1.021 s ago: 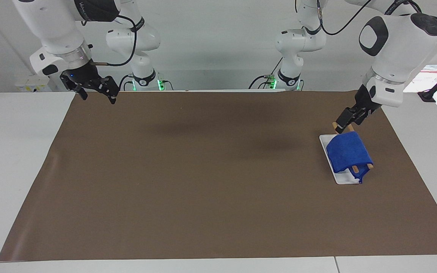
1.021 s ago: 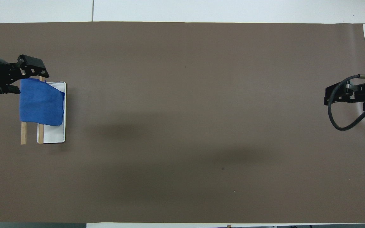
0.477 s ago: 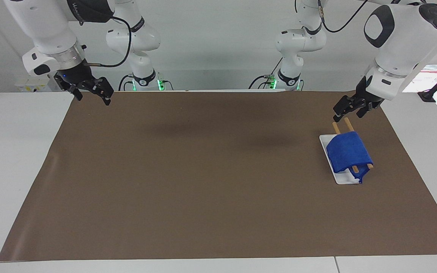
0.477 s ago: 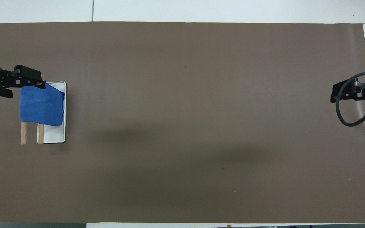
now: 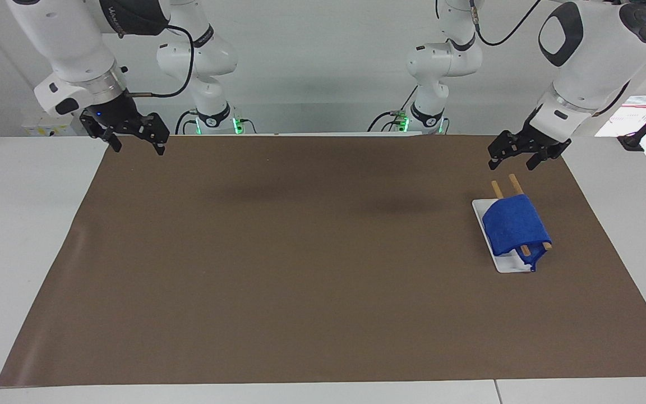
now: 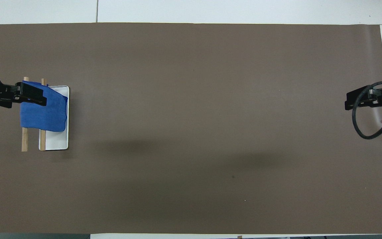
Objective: Right arm passes towel to left arm to hang
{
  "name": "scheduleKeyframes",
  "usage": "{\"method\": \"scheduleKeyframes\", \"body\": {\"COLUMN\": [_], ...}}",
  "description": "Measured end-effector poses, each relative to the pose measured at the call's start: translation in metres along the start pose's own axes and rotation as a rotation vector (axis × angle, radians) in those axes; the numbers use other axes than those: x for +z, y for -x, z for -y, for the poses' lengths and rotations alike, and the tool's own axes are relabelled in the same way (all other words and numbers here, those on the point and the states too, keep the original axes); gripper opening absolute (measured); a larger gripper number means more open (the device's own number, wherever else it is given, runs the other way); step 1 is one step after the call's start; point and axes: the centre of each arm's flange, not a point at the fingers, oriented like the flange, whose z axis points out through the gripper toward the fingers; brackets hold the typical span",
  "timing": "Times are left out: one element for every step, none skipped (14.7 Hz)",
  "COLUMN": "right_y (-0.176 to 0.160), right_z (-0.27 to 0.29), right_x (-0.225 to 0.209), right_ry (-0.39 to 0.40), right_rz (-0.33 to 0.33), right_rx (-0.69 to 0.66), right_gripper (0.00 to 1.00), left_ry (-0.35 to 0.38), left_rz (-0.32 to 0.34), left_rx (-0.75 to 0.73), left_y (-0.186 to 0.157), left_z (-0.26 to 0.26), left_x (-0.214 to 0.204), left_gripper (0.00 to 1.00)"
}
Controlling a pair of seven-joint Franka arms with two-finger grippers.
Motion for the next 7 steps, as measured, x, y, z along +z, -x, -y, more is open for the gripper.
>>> {"method": "scheduleKeyframes", "body": {"right_y": [0.000,0.000,0.000,0.000,0.000,0.001,0.001], "right_z": [0.000,-0.001,-0.003,-0.005,-0.005,-0.005,-0.004], "right_x": [0.000,0.000,0.000,0.000,0.001,0.003,0.004], "right_ry": [0.000,0.000,-0.001,-0.001,0.000,0.000,0.000], "right_rz": [-0.001,-0.001,-0.001,0.000,0.002,0.006,0.005], "right_rx": [0.000,0.002,0.006,0.009,0.010,0.010,0.009], "right_gripper": [1.00,1.00,1.00,1.00,1.00,1.00,1.00], "left_ry": [-0.001,-0.002,-0.003,-0.004,-0.005,-0.005,-0.007], "left_rz": [0.005,0.010,0.014,0.017,0.020,0.021,0.022], "left_rx": [0.003,0.011,0.021,0.032,0.042,0.050,0.054], "left_y": [0.004,0.007,0.009,0.011,0.012,0.013,0.014], "left_z": [-0.001,-0.002,-0.007,-0.013,-0.018,-0.023,-0.025], "left_x": [0.001,0.003,0.005,0.006,0.007,0.008,0.008], "left_gripper": [1.00,1.00,1.00,1.00,1.00,1.00,1.00]}}
